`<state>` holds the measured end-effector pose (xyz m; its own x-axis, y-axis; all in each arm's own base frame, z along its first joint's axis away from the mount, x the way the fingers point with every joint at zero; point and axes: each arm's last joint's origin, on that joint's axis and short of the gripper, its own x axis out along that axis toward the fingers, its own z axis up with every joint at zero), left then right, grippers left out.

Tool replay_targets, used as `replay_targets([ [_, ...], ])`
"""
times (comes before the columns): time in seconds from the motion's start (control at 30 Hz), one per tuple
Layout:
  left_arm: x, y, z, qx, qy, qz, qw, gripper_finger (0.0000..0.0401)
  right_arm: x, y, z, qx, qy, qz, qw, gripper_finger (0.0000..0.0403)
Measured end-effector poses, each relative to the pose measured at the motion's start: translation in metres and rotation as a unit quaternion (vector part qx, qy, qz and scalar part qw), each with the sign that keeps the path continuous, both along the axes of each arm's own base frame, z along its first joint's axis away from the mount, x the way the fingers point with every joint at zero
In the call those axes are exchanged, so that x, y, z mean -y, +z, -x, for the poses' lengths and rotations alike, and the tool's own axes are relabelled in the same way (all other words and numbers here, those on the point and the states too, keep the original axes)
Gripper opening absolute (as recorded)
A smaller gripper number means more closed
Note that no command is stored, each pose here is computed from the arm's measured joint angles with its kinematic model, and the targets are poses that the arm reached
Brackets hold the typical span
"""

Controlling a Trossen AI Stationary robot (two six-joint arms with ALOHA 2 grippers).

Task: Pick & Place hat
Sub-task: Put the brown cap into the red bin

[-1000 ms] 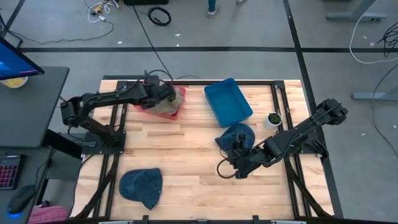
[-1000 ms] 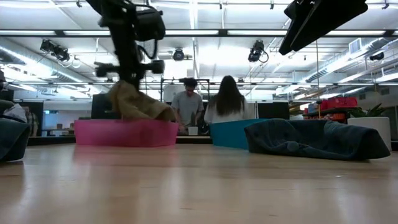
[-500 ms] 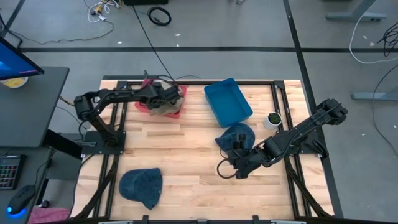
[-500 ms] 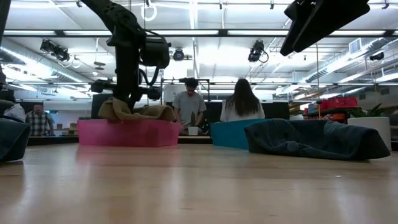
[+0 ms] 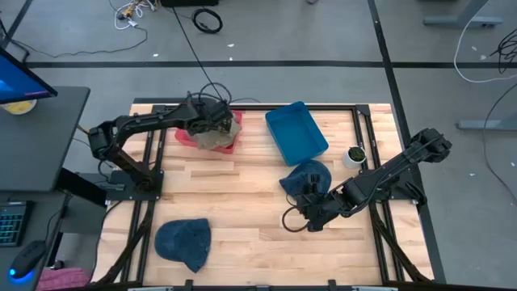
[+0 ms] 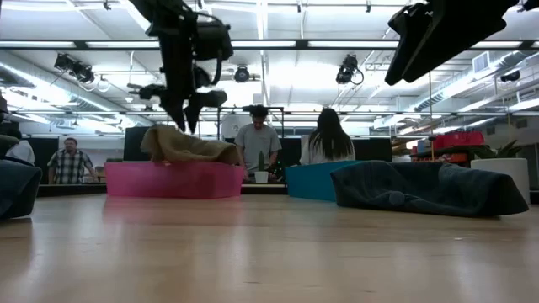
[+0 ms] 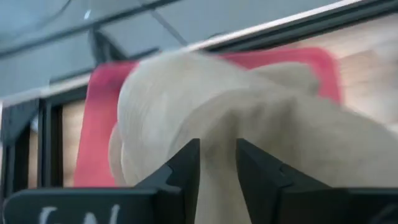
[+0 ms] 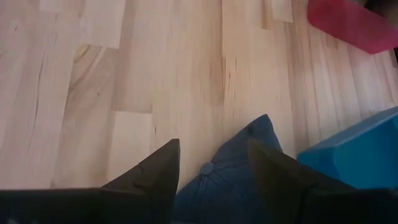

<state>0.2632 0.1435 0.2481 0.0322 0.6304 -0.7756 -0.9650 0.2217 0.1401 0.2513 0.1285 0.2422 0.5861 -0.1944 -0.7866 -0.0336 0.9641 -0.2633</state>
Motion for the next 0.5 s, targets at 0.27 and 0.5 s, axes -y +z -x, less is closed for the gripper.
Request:
replay_targets([
  [0.27, 0.027, 0.003, -0.015, -0.055, -0.146, 0.002, 0.988, 0.0101, 0.000, 0.000, -0.001, 0.005, 0.000, -0.003, 1.000, 0.0194],
  [0.5, 0.034, -0.024, -0.026, -0.055, -0.217, -0.010, 0.975, 0.0061, -0.001, 0.000, -0.001, 0.009, 0.000, -0.005, 1.000, 0.0194],
])
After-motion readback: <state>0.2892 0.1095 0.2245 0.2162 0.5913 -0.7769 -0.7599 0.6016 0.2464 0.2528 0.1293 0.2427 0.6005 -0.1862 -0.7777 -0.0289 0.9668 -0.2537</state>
